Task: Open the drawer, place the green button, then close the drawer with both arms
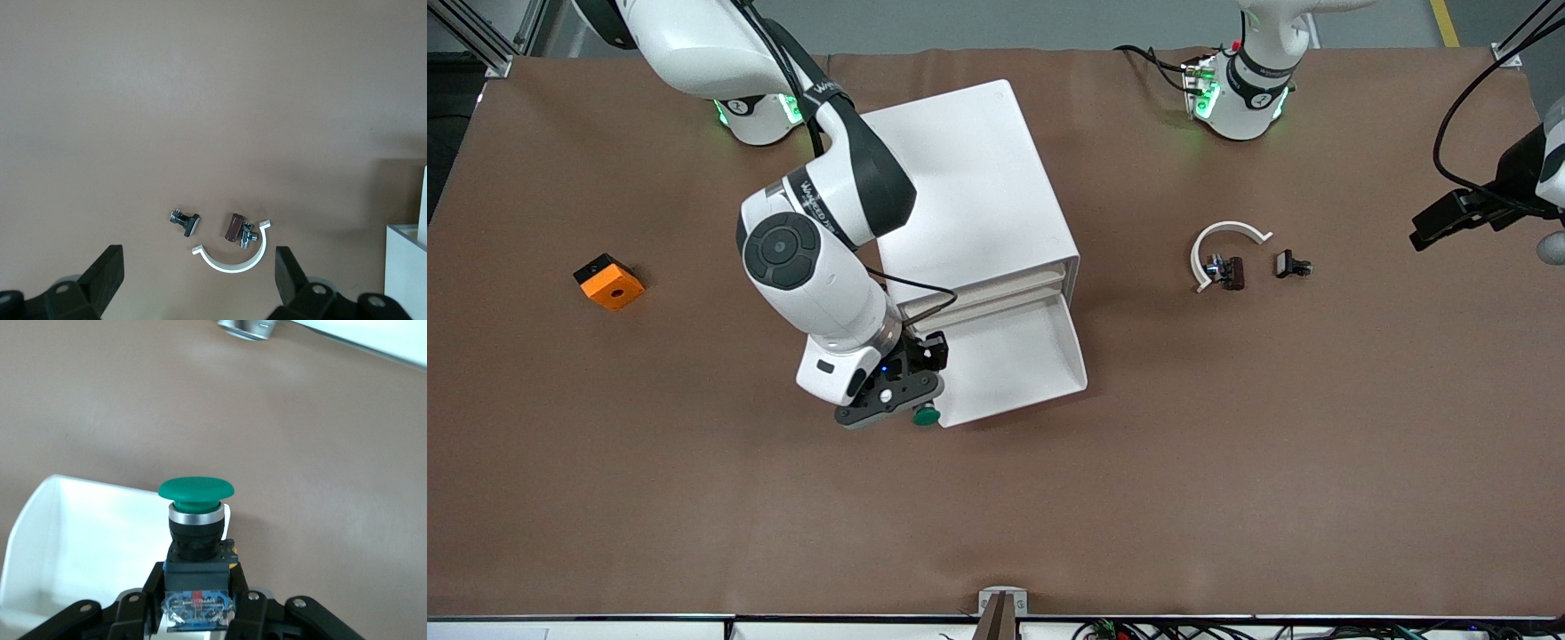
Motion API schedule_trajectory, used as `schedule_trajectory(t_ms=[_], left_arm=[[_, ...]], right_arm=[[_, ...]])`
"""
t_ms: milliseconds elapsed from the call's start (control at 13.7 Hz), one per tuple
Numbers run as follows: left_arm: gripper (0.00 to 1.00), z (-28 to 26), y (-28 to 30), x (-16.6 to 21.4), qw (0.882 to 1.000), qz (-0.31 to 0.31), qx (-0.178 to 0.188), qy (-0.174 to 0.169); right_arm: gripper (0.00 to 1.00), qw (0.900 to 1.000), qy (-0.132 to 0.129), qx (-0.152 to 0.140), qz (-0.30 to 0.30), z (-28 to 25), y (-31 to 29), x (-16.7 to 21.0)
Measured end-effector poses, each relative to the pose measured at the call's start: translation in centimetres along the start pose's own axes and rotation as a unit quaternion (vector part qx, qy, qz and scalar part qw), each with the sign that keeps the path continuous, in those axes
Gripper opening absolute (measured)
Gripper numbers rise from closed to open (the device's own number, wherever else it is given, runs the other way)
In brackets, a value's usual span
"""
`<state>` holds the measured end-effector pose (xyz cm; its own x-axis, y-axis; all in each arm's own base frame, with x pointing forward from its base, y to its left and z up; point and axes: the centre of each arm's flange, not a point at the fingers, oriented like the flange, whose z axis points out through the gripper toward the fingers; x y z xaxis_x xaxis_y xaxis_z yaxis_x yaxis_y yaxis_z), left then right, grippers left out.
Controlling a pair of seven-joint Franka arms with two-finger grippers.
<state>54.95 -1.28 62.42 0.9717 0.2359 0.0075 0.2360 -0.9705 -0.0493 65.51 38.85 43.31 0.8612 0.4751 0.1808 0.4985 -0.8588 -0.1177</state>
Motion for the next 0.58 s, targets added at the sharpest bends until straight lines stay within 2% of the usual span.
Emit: schedule_trajectory(t_ms=[73,146,219,437,583], left_arm=[[1.00,0.1,-0.3,0.1,1.000,-0.002,0.000,-0.001],[1.00,0.2,-0.6,0.2,1.000,-0.006,0.000,-0.001],[1.00,0.2,-1.0,0.3,1.000,-0.009,0.000,-0.001],[1.00,0.5,-1.2,0.7,1.000,-0.011,-0.001,0.004],[1.00,0.7,-1.1,1.0,1.000,-0.011,-0.003,0.009]], right_arm=[[0.42,0.998,0.000,0.001,-0.061,0.4,-0.5,0.1],[0.42,0.992,0.001,0.001,-0.129,1.0,-1.2,0.2],[0.42,0.981,0.002,0.002,-0.193,1.6,-1.9,0.3],[0.42,0.933,-0.001,0.003,-0.359,4.0,-3.5,0.7],[0.42,0.904,-0.005,0.004,-0.427,5.4,-3.6,0.8]])
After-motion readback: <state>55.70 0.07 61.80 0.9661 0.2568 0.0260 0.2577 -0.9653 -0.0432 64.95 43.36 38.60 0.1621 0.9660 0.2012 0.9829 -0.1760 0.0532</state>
